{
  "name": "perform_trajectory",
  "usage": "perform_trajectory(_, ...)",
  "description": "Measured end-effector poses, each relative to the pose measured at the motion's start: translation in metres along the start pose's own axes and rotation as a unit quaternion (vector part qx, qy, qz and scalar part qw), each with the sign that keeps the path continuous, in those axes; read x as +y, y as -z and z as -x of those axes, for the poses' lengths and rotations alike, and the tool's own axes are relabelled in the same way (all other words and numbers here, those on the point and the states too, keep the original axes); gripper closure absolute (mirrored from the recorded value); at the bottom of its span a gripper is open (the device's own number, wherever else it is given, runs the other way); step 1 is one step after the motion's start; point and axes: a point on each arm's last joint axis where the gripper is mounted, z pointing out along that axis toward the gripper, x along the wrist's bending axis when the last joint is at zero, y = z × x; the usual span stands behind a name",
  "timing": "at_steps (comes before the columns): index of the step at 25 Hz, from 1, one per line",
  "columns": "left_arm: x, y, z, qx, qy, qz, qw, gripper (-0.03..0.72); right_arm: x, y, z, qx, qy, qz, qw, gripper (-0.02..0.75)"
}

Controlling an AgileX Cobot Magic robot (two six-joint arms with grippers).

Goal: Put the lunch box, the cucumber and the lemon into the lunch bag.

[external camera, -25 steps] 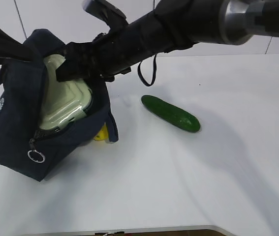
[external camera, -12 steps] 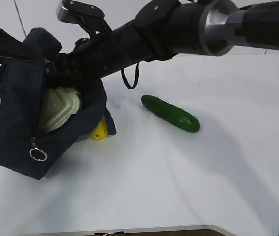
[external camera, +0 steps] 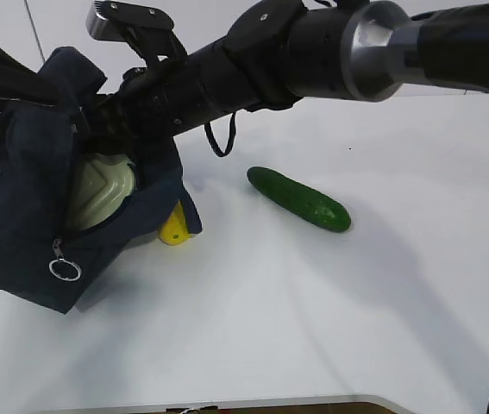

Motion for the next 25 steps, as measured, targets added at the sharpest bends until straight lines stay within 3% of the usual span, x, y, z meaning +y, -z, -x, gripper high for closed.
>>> perform_trajectory(17, -0.001, 0.0, -0.001, 0.004, -0.004, -0.006, 1.0, 0.702, 0.0, 0.0, -0.002, 0.005, 0.011, -0.004, 1.0, 0.265)
perform_trajectory(25, -0.003, 0.0, -0.004, 0.024, -0.019, -0.02, 0.999, 0.702, 0.019, 0.012, -0.01, 0.009, 0.096, -0.046, 0.994, 0.263)
